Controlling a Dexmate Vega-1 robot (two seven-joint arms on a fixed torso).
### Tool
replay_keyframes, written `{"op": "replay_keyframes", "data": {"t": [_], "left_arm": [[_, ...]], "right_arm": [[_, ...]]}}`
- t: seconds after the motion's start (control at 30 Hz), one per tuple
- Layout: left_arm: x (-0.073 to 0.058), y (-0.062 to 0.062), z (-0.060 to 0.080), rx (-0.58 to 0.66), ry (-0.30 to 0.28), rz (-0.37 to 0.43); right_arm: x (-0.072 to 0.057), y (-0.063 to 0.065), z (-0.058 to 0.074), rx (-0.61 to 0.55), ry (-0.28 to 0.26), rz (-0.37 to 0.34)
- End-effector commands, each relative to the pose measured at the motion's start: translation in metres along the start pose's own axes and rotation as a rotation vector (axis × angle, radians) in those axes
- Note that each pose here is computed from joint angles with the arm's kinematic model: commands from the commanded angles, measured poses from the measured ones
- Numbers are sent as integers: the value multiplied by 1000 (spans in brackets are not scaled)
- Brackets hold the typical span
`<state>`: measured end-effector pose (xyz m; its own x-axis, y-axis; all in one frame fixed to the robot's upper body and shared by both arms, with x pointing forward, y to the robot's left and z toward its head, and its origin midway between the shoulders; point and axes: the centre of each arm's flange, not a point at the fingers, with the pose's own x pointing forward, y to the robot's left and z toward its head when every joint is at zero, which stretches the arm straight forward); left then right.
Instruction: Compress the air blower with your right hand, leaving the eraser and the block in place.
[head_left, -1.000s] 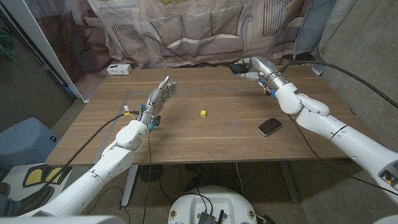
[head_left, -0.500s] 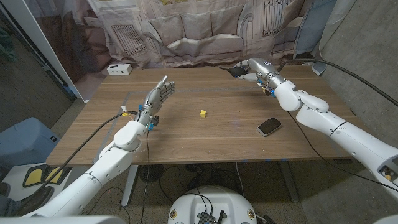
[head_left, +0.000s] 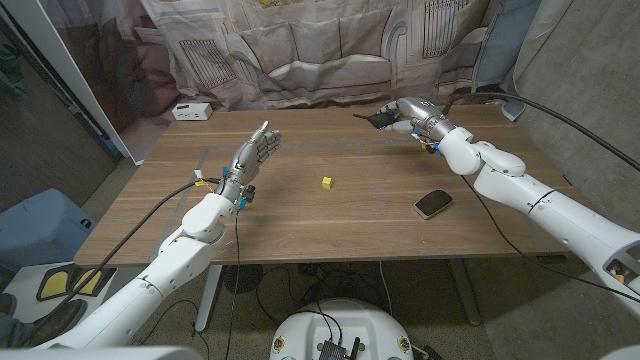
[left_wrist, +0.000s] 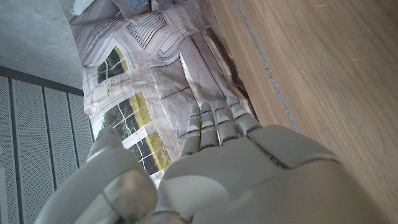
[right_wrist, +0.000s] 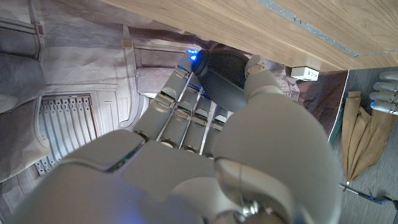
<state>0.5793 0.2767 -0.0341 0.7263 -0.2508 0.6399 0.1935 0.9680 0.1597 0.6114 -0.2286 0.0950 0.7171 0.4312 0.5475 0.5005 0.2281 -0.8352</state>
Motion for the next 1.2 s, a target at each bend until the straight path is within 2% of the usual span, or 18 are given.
{"op": "replay_keyframes", "data": {"t": [0.03, 0.5, 0.73, 1.2], "left_arm": [[-2, 1, 1, -5, -14, 12], [0, -2, 0, -18, -22, 7], [0, -2, 0, -17, -17, 6], [1, -3, 1, -13, -15, -7]], "right_arm": [[7, 4, -1, -28, 20, 54], [17, 19, -1, -51, 42, 117], [23, 31, -3, -47, 62, 188], [27, 46, -8, -49, 89, 232]]}}
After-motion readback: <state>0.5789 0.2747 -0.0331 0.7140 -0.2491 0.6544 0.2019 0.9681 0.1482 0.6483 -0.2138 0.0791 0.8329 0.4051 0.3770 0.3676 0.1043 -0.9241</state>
